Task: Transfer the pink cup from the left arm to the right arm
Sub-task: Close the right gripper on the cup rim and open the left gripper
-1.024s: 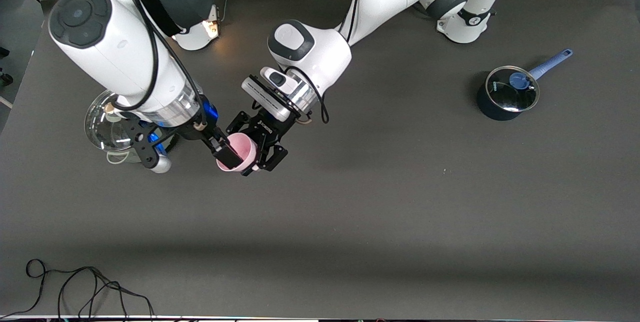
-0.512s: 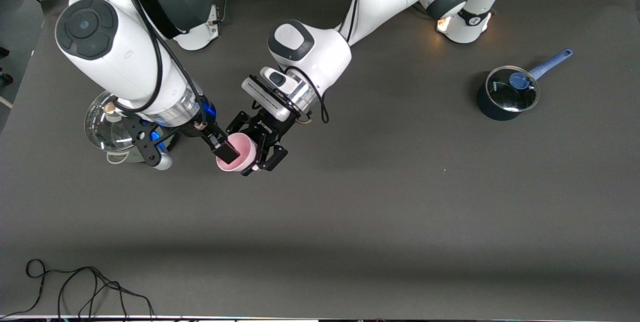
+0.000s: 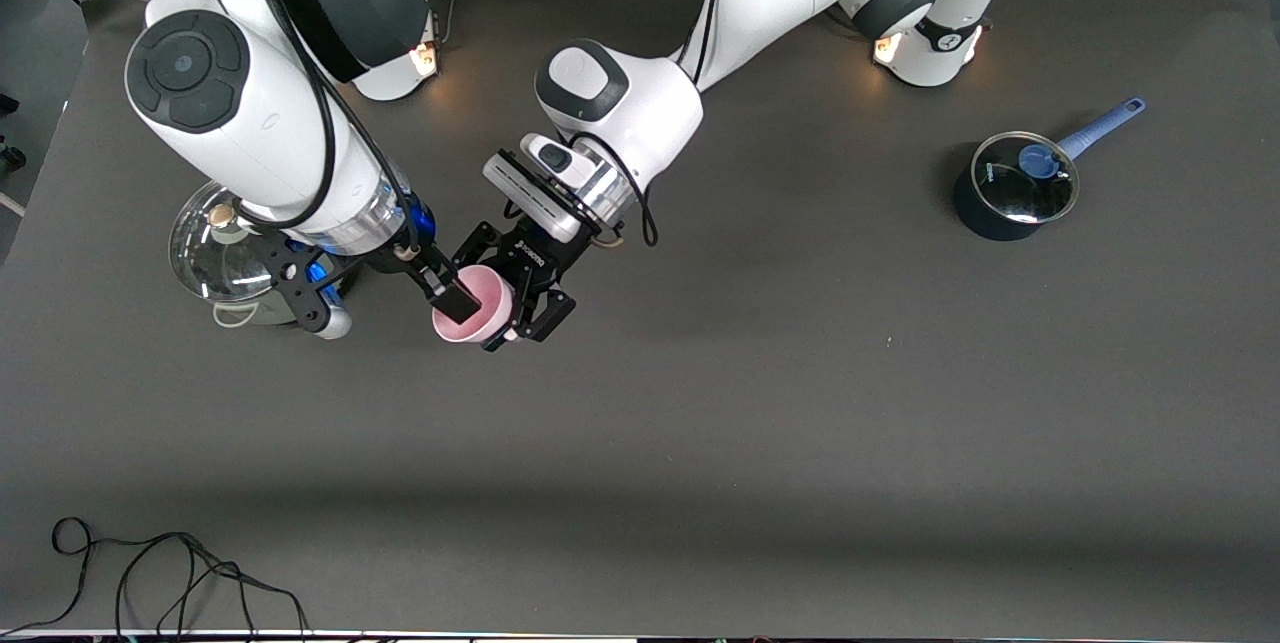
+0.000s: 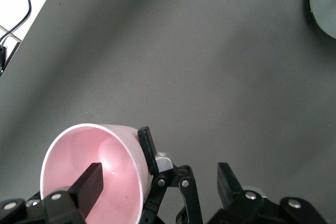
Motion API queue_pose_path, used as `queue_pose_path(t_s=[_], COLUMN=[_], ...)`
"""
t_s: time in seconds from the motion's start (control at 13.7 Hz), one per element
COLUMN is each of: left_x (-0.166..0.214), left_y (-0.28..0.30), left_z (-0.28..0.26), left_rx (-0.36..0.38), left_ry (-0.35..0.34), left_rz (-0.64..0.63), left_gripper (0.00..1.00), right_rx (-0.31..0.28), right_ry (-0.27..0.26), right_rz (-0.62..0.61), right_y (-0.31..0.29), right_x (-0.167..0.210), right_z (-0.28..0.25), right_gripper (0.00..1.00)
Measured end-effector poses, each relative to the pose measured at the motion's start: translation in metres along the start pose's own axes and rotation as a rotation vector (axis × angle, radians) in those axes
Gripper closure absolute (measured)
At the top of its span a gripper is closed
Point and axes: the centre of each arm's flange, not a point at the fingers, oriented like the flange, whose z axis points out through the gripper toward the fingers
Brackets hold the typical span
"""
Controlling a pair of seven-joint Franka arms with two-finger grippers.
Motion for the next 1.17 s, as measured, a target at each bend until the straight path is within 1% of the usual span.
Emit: queue_pose_path(t_s=[0.07,0.15,0.22,0.29,0.37,0.59,0.66,0.95,1.02,1.1,1.17], left_x=[0.0000,0.0000,0.0000,0.0000,0.0000,0.0005,0.0006,0.0010,0.0020,0.0037,0.0062], left_y=[0.0000,0.0000,0.0000,0.0000,0.0000,0.0058,0.0066,0.0060,0.0047,0.0017,-0.0013], left_z=[0.0000,0.0000,0.0000,0.0000,0.0000,-0.0005,-0.0006,-0.0005,-0.0002,0.0002,0.0004], left_rx=[0.000,0.000,0.000,0.000,0.000,-0.009,-0.010,-0.009,-0.006,0.001,0.007], left_ry=[0.000,0.000,0.000,0.000,0.000,0.001,0.001,0.002,0.006,0.012,0.020], left_rz=[0.000,0.000,0.000,0.000,0.000,0.001,0.000,0.005,0.023,0.045,0.065], left_gripper=[0.35,0.35,0.35,0.35,0.35,0.35,0.35,0.35,0.34,0.29,0.18], right_rx=[0.000,0.000,0.000,0.000,0.001,0.017,0.016,0.018,0.022,0.029,0.035], right_ry=[0.000,0.000,0.000,0.000,0.000,0.003,0.003,0.004,0.005,0.006,0.008], right_rz=[0.000,0.000,0.000,0.000,-0.001,-0.003,-0.012,-0.021,-0.025,-0.028,-0.028], right_y=[0.0000,0.0000,0.0000,0.0000,-0.0001,-0.0021,-0.0018,-0.0018,-0.0021,-0.0024,-0.0023], right_x=[0.0000,0.0000,0.0000,-0.0001,-0.0003,-0.0010,-0.0010,-0.0010,-0.0009,-0.0014,-0.0014], right_z=[0.0000,0.0000,0.0000,-0.0001,-0.0001,-0.0018,-0.0020,-0.0025,-0.0033,-0.0054,-0.0075], right_gripper=[0.11,0.22,0.35,0.45,0.57,0.91,0.97,0.97,0.97,0.97,0.97])
